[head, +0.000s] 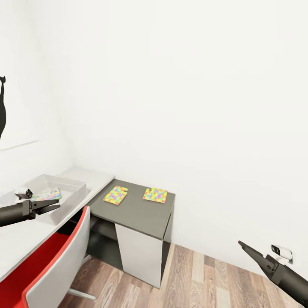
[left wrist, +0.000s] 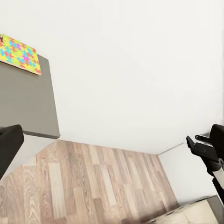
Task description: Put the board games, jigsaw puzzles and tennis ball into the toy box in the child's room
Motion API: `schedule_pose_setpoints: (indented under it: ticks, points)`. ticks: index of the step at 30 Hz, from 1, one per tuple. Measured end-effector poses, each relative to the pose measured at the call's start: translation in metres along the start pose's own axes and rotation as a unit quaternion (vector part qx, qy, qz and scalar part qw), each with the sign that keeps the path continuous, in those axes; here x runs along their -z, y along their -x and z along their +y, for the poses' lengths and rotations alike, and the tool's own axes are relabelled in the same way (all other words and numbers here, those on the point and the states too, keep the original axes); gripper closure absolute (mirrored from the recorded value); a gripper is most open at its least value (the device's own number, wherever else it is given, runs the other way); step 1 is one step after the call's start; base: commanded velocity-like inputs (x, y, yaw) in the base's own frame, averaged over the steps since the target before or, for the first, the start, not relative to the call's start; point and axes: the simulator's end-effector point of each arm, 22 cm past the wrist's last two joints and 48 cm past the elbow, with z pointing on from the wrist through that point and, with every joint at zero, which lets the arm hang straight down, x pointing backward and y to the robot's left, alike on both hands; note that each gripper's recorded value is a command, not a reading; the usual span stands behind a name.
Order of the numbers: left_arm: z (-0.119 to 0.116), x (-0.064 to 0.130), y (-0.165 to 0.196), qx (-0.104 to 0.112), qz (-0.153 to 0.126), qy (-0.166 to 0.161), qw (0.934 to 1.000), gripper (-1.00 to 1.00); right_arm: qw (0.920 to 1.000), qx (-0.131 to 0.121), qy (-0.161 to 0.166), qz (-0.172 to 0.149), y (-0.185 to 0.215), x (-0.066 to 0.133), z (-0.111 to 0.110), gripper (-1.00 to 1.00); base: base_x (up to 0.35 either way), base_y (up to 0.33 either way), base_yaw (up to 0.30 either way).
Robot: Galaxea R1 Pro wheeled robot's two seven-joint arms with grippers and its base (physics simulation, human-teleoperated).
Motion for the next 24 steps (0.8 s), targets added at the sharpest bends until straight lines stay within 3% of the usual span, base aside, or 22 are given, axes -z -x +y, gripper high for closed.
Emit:
schedule_pose_setpoints:
  ticks: [17, 24]
  points:
    - [-0.0027, 0.0011, 0.0013, -0.002, -0.002, -0.001, 1.0, -1.0, 1.0, 0.001, 0.001, -0.001, 0.0012, 0.0001, 0.0018, -1.0, -0.004, 0.0, -0.281]
    - [-0.0036, 0.0015, 0.0019, -0.003, -0.002, -0.001, 1.0, -1.0, 1.0, 0.002, 0.002, -0.002, 0.0021, 0.0003, 0.0024, -1.0, -0.105, 0.078, -0.281]
